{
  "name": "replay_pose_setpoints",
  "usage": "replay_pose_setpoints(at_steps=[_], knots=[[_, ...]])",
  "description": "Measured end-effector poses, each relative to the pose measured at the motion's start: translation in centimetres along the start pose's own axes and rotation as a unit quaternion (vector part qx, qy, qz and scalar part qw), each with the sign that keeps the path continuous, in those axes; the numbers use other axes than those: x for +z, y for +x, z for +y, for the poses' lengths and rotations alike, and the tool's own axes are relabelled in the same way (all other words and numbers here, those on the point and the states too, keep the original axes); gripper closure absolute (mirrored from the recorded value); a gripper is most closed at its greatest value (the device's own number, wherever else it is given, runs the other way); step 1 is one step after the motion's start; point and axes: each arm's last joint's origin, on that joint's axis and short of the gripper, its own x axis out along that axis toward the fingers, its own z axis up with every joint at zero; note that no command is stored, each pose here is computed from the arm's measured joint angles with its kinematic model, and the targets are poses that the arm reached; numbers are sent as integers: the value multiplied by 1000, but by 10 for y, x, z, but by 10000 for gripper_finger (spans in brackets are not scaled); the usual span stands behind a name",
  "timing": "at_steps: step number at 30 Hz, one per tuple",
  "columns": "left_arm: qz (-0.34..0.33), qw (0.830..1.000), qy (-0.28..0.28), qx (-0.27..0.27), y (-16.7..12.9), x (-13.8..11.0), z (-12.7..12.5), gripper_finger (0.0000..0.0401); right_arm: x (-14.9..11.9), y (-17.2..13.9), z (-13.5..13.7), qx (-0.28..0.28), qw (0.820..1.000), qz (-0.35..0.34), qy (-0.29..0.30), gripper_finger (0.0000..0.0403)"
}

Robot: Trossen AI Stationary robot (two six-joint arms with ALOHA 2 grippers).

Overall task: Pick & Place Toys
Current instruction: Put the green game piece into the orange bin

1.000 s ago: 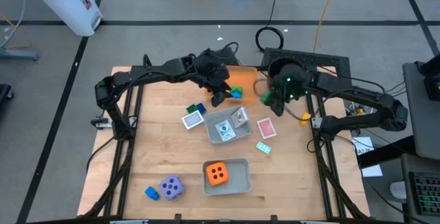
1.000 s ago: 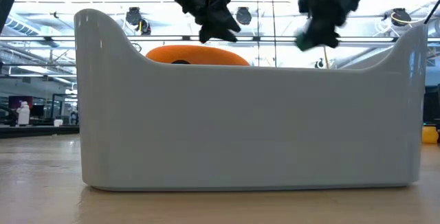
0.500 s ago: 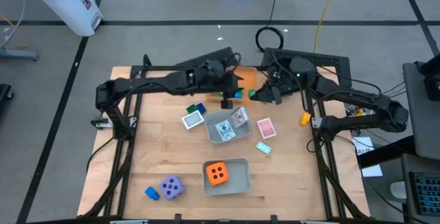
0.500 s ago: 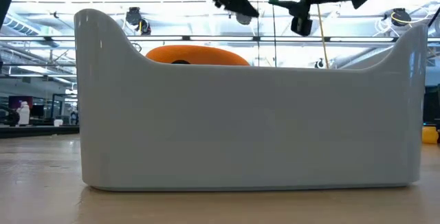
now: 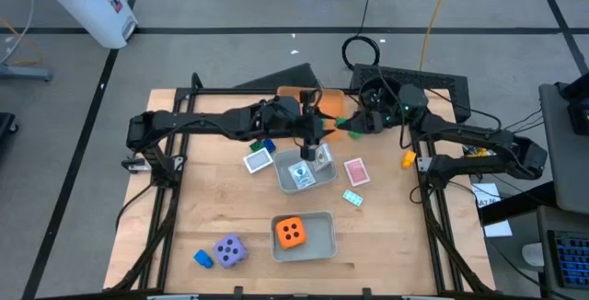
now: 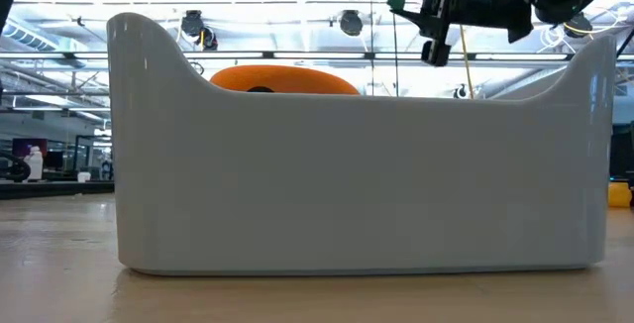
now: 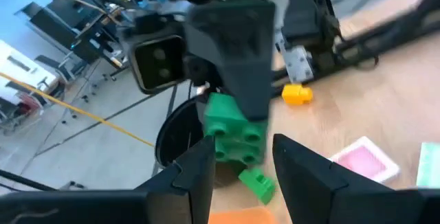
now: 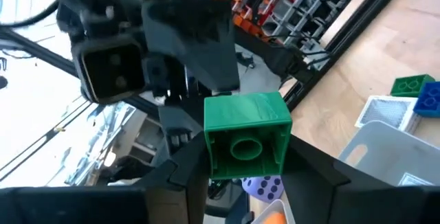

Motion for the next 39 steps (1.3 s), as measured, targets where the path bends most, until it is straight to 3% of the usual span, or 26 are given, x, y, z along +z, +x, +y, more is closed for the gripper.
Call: replay_pose_setpoints(at_steps=[6, 19, 39], knots=[[-42, 997, -59, -34, 1, 1, 7, 232, -1, 2, 4, 16, 1000, 2, -15, 261], [-88, 994, -37, -57, -1, 9, 4, 149, 0, 3, 7, 27, 999, -9, -23, 263], [-103, 994, -17, -12, 2, 8, 14, 169, 2, 2, 13, 50, 998, -15, -28, 263]])
